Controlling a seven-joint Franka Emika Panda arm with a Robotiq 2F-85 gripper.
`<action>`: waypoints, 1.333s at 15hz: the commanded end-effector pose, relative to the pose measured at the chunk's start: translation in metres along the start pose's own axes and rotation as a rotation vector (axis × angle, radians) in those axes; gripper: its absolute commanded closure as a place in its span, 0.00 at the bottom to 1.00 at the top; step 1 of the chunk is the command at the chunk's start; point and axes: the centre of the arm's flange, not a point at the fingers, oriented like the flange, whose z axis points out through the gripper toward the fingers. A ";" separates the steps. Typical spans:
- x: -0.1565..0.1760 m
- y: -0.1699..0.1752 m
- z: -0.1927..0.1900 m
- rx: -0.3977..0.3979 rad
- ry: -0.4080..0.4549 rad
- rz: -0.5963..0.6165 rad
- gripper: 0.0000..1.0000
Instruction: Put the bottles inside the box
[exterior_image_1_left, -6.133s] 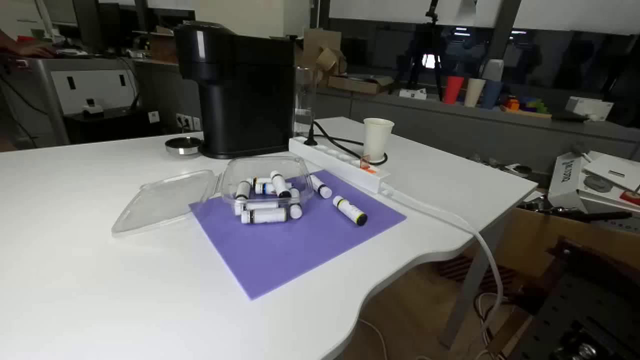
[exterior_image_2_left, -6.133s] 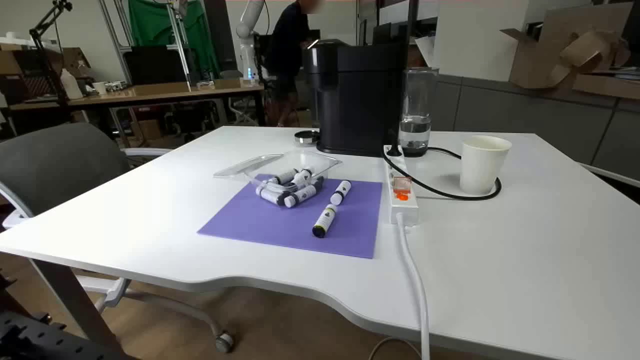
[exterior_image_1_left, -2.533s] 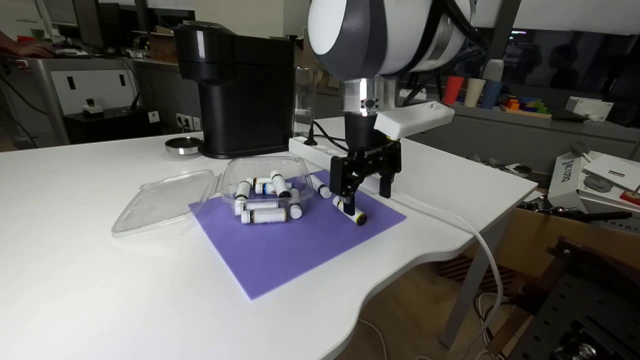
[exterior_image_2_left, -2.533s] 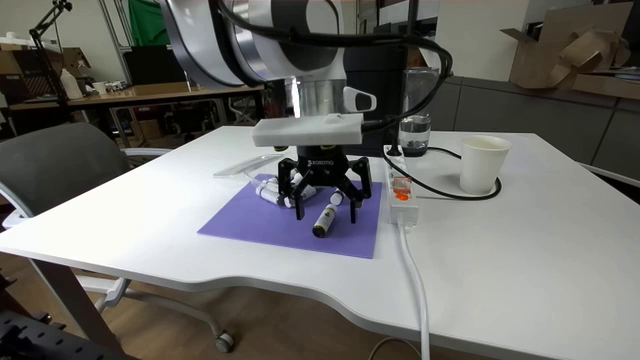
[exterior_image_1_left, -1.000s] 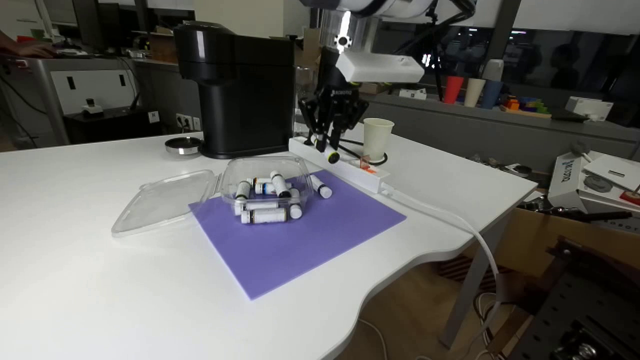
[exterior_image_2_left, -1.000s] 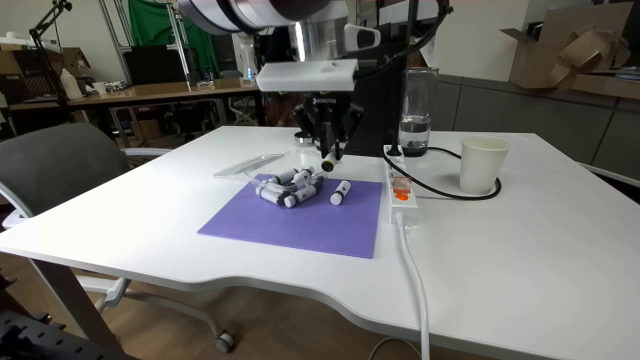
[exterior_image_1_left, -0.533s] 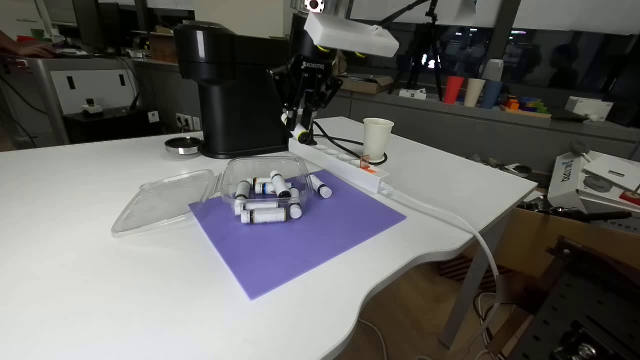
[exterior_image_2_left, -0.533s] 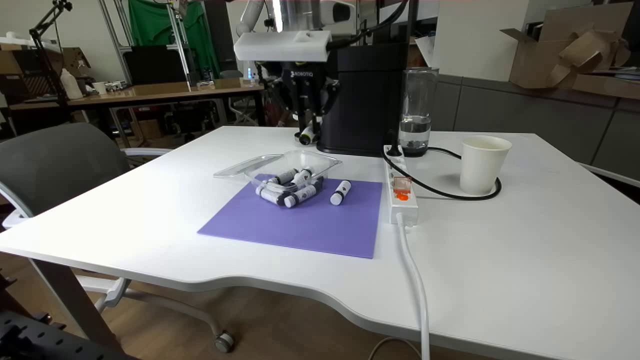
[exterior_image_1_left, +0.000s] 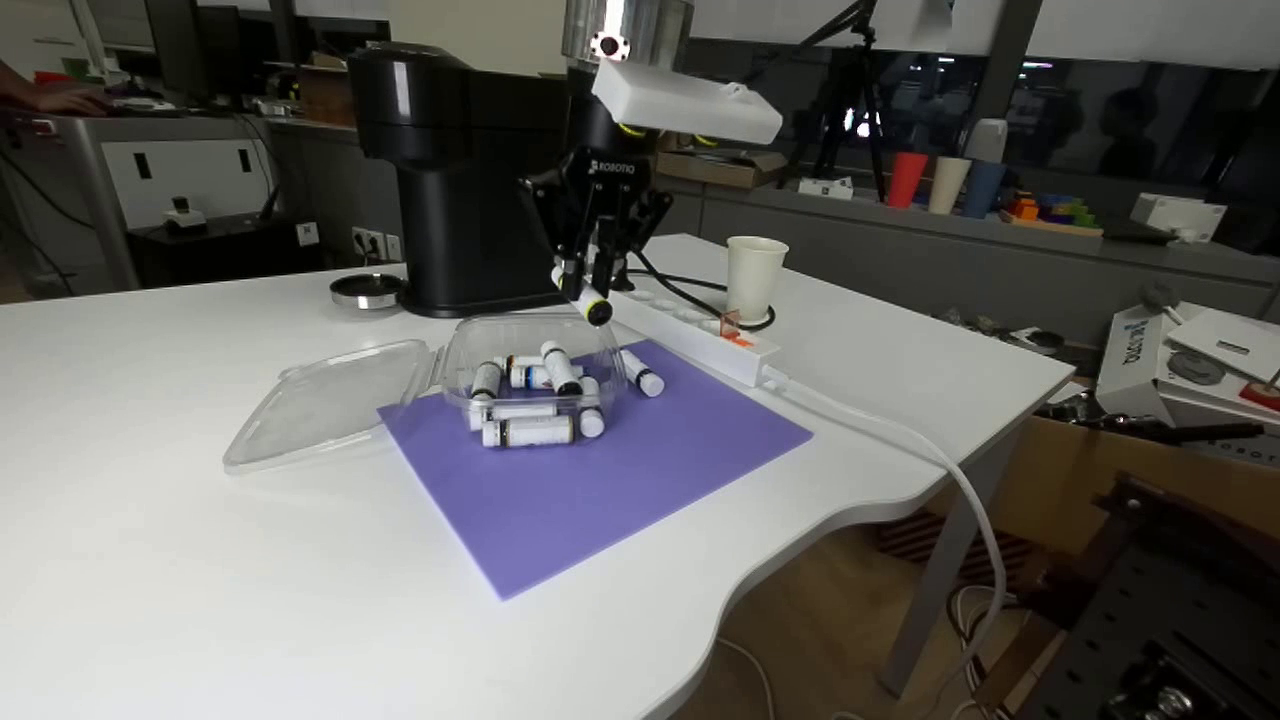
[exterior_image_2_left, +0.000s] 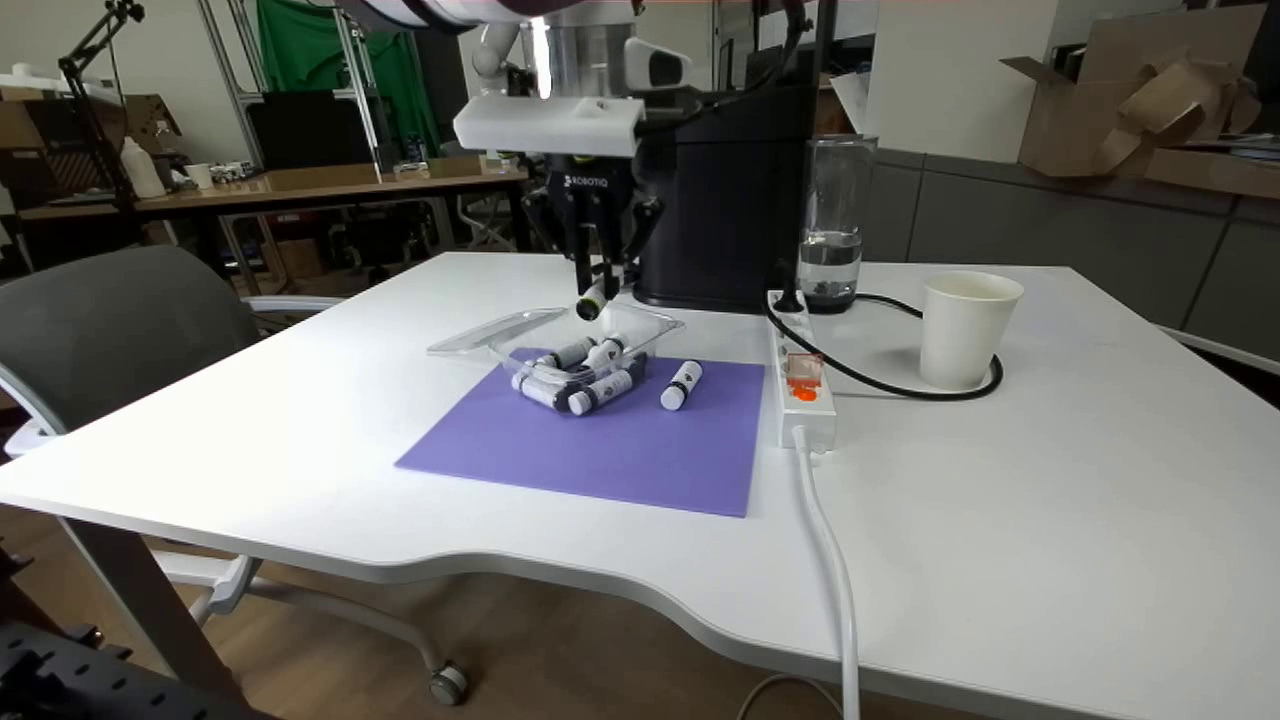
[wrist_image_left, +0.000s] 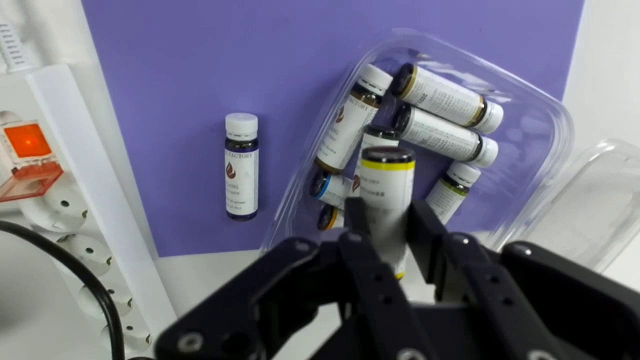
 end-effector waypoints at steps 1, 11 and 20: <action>0.002 0.005 0.015 0.007 -0.031 -0.017 0.93; -0.005 0.004 0.047 0.011 -0.077 -0.031 0.93; 0.003 -0.002 0.031 0.014 -0.050 -0.024 0.15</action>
